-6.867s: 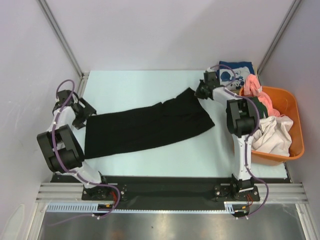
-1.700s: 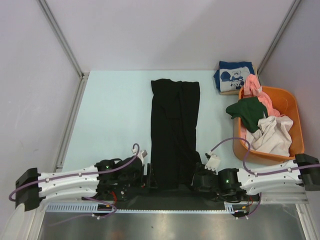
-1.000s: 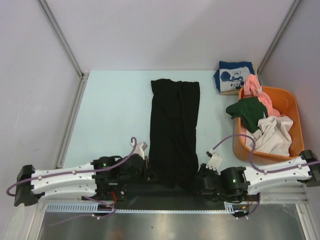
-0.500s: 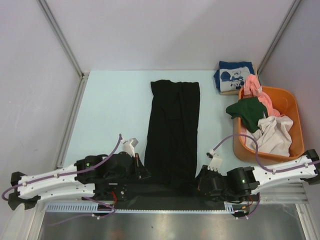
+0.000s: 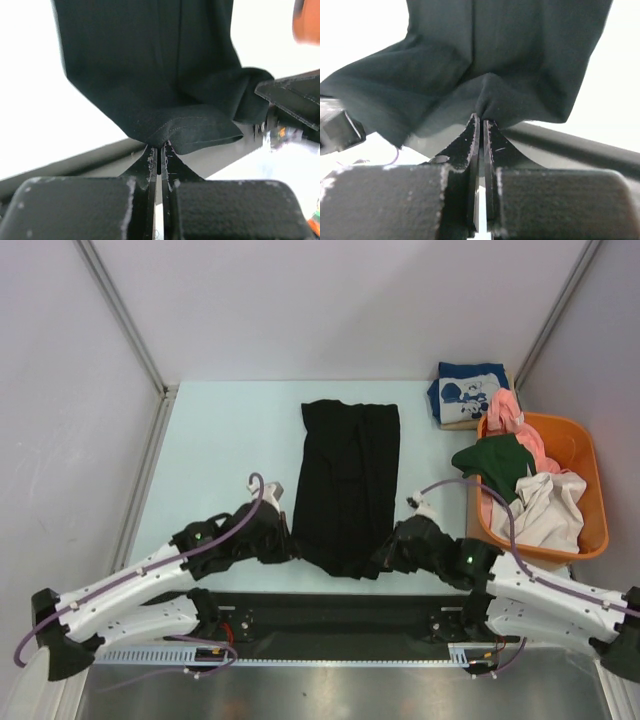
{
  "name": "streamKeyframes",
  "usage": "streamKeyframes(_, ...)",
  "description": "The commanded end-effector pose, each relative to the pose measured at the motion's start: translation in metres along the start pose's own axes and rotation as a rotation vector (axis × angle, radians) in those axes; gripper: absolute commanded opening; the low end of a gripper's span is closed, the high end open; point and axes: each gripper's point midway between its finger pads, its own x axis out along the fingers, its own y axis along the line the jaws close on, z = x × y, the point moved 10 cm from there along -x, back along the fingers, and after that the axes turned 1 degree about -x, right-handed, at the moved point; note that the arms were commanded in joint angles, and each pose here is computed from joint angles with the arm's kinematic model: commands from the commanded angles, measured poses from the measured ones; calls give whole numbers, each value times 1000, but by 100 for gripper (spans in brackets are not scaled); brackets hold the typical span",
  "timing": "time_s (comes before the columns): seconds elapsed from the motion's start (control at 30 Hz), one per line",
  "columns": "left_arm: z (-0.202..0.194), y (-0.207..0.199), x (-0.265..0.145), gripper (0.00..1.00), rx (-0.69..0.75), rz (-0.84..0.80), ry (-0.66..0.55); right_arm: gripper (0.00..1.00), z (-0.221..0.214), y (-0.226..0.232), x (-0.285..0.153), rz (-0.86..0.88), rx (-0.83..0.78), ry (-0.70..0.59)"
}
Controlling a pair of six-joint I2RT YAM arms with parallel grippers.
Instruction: Fold and stack the t-shirts
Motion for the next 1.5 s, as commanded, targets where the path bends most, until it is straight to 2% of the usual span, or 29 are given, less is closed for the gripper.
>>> streamKeyframes(0.0,43,-13,0,0,89,-70,-86,0,33,2,8,39,-63,26)
streamKeyframes(0.17,87,-15,27,0,98,-56,-77,0,84,-11,25,2,-40,-24)
streamKeyframes(0.4,141,-12,66,0,86,-21,-84,0,127,-17,54,-1,-45,4)
streamKeyframes(0.9,198,15,134,0,13,55,-30,0,180,-38,103,-9,-21,46)
streamKeyframes(0.97,207,16,143,10,5,59,-13,15,185,-44,108,-27,-2,49)
streamKeyframes(1.0,204,25,164,17,-14,80,51,25,185,-50,115,-43,12,65)
streamKeyframes(1.03,206,30,170,32,-26,98,75,45,191,-50,118,-41,16,59)
streamKeyframes(1.1,209,31,175,46,-38,112,119,54,196,-59,121,-88,38,64)
streamKeyframes(1.13,211,30,171,60,-25,112,101,56,200,-58,120,-116,29,46)
streamKeyframes(1.2,206,32,161,73,-20,136,76,59,198,-52,107,-145,-6,22)
streamKeyframes(1.23,209,30,144,82,-3,166,19,63,197,-52,103,-180,-22,-6)
streamKeyframes(1.3,205,32,129,83,5,210,-13,65,187,-44,93,-215,-64,-6)
streamKeyframes(1.33,203,33,121,83,9,232,-32,66,185,-37,82,-232,-88,-48)
streamKeyframes(1.47,171,36,88,82,13,205,-99,69,157,-11,62,-212,-142,-82)
